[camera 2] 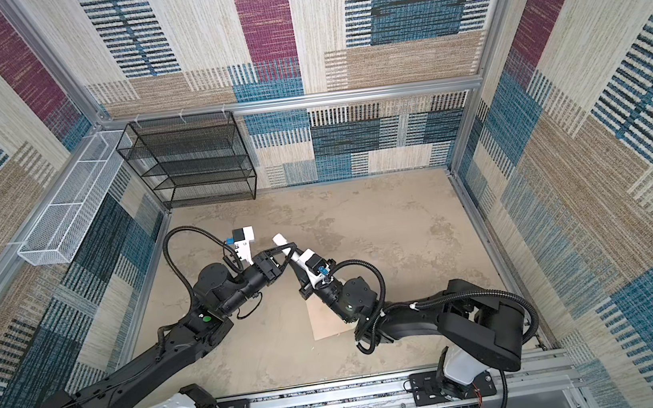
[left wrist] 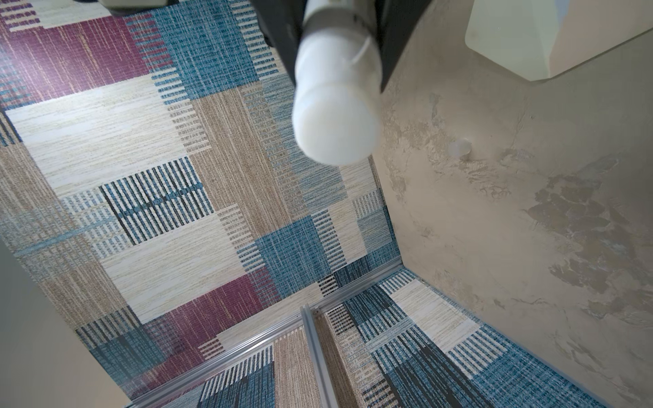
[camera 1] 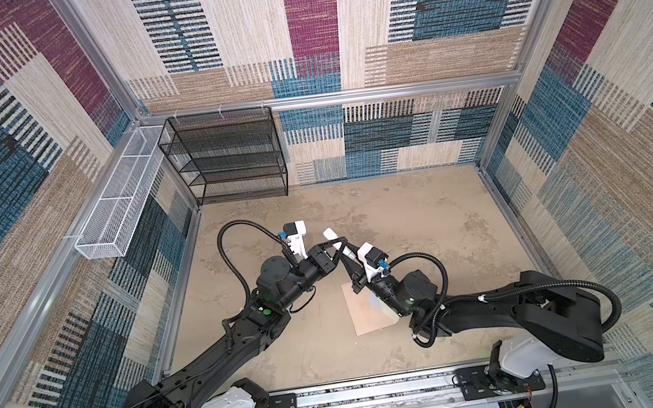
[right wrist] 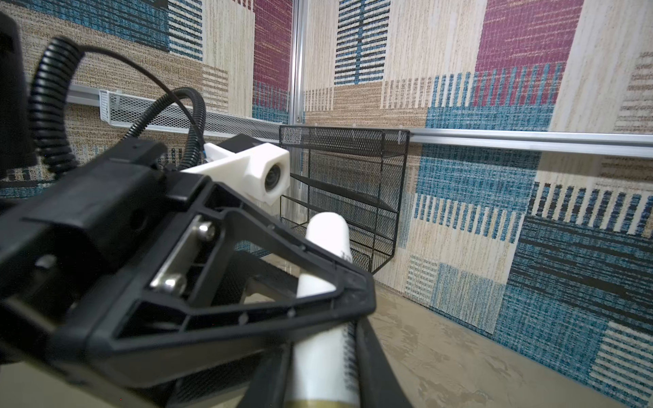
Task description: Place the letter into the envelope and seal it
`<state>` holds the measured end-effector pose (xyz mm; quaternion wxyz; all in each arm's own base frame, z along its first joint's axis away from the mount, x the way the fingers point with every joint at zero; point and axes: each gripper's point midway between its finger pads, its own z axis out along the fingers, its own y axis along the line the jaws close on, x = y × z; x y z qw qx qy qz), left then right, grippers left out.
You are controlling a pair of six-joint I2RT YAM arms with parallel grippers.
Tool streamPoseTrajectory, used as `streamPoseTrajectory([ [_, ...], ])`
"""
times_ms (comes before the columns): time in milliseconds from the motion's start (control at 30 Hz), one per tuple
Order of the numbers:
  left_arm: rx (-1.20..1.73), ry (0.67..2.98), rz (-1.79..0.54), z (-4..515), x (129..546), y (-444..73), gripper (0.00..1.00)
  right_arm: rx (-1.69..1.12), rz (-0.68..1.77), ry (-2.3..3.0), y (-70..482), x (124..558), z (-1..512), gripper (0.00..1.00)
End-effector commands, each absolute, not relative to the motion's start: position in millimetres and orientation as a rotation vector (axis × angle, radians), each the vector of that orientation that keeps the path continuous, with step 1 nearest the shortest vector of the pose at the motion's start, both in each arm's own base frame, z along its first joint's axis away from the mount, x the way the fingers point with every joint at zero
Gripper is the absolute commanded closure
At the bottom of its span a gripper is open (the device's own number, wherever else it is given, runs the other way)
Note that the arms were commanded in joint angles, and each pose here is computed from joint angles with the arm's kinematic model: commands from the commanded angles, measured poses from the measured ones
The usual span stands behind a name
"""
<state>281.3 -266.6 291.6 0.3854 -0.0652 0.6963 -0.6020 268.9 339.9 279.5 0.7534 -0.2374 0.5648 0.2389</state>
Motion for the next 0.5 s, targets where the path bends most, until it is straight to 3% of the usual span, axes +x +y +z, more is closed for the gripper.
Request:
streamPoseTrajectory([
  [0,-0.044,1.753,-1.639,305,261,-278,0.94,-0.502,0.480,1.295,335,278,271,0.83],
  [233,-0.008,1.826,-1.442,302,259,-261,0.49,-0.505,0.501,1.451,328,281,275,0.86],
  [467,0.059,1.893,-1.093,294,244,-214,0.32,-0.426,0.468,1.590,275,279,305,0.85],
])
